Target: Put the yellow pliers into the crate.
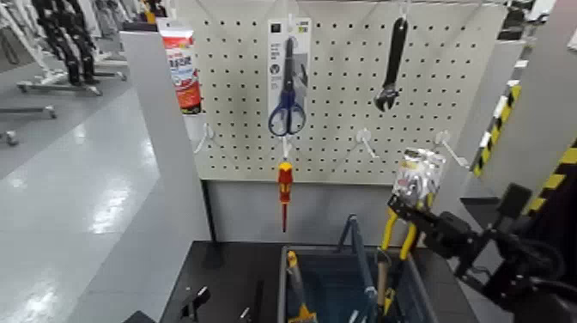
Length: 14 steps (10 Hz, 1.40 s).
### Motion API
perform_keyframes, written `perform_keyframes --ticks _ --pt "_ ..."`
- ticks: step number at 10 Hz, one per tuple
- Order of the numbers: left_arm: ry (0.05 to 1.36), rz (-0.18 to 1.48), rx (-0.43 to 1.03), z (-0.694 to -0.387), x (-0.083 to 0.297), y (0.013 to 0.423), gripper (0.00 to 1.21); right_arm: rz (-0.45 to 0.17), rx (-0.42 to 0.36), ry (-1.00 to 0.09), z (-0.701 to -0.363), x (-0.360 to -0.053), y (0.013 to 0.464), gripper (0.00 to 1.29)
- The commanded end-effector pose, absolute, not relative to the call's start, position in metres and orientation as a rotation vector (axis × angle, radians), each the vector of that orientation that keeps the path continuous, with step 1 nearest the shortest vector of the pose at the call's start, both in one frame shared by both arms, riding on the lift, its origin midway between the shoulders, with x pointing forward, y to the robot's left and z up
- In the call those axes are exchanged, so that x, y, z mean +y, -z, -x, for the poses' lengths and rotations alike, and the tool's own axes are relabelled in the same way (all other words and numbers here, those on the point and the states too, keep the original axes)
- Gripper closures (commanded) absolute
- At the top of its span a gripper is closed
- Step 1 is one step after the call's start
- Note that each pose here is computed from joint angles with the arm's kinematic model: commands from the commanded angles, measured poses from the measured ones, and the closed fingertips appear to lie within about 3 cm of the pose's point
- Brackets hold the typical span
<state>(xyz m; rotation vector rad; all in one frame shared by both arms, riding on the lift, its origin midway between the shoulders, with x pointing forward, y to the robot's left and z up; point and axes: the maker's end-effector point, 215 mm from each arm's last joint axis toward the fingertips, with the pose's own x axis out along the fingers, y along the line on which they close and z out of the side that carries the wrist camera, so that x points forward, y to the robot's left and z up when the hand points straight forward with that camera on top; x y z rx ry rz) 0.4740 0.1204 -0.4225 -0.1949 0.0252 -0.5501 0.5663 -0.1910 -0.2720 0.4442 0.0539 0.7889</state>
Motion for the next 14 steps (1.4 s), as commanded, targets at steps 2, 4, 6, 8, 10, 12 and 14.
perform_keyframes --ticks 2,4,6,8,10,12,14 --pt "0.544 0.207 0.007 -0.474 0.12 0.419 0.12 -0.491 0.172 -0.772 -0.559 -0.18 0.336 1.13" --pt "0.545 0.207 0.006 -0.474 0.12 0.419 0.12 -0.499 0.237 -0.757 -0.554 -0.178 0.367 1.13" --pt "0.543 0.209 0.009 -0.474 0.12 0.42 0.12 -0.507 0.284 -0.757 -0.548 -0.173 0.385 1.13" --pt "0.545 0.209 0.008 -0.474 0.119 0.419 0.12 -0.51 0.326 -0.755 -0.543 -0.171 0.397 1.13" --pt "0.547 0.208 0.01 -0.474 0.118 0.42 0.12 -0.523 0.394 -0.754 -0.537 -0.167 0.409 1.1" --pt "0.547 0.208 0.009 -0.474 0.118 0.419 0.12 -0.526 0.405 -0.741 -0.537 -0.172 0.409 0.58" --pt "0.548 0.207 0.012 -0.473 0.118 0.421 0.12 -0.506 0.387 -0.737 -0.541 -0.175 0.4 0.12"
